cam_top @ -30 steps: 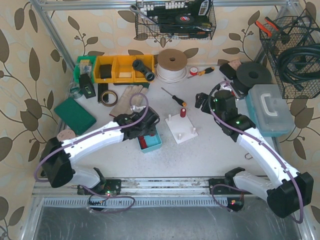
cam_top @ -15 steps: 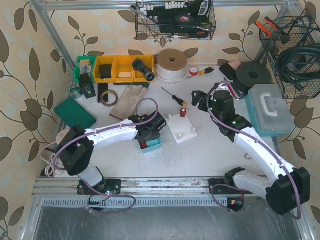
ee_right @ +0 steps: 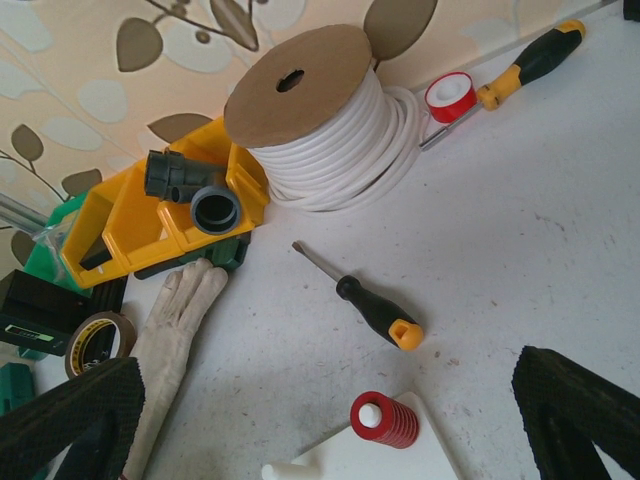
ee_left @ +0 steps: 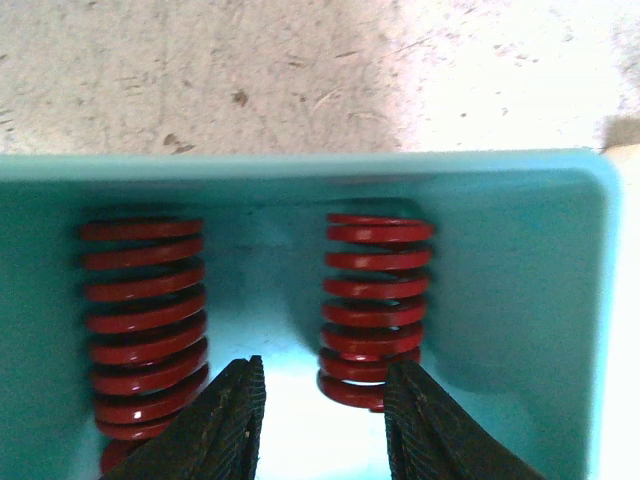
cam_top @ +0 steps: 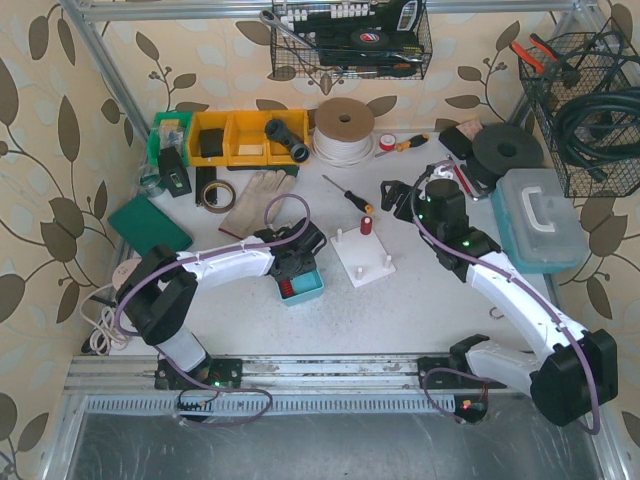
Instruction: Install the large spring
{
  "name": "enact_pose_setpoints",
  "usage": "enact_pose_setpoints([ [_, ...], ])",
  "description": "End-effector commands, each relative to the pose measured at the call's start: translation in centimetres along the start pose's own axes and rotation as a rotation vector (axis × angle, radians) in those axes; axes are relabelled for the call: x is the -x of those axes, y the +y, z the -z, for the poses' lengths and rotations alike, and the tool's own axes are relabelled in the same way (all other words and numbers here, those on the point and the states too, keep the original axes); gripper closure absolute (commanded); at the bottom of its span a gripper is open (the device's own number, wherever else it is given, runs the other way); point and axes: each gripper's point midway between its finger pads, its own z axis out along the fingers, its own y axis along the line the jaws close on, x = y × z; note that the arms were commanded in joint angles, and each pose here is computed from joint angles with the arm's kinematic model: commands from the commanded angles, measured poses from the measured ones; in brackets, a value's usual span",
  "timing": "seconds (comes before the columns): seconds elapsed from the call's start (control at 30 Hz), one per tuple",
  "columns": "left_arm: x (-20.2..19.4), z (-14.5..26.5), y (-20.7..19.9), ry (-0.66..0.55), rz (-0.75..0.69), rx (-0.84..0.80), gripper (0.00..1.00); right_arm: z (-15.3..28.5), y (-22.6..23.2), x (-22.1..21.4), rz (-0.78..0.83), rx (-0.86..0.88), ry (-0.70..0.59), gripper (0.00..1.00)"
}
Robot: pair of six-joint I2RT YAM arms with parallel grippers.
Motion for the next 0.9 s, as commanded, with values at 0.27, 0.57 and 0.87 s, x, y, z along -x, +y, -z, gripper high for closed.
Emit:
enact_pose_setpoints([
  [0.27, 0.5, -1.0, -1.0, -0.028, 0.018, -0.022, 0.61, -0.4, 1.6, 0.5, 0.021, 0.042, -0.005, 0.03],
  [0.57, -0.8, -1.8, 1.0, 0.048, 0.030, 0.109, 0.62, -0.1, 1.4, 0.8, 0.030, 0.037, -0.023, 0.03],
  [0.87, -0.7, -2.4, -0.3, 0.042, -0.033, 0.037, 0.63, -0.7, 1.5, 0.2, 0.042, 0.046, -0.006, 0.03],
])
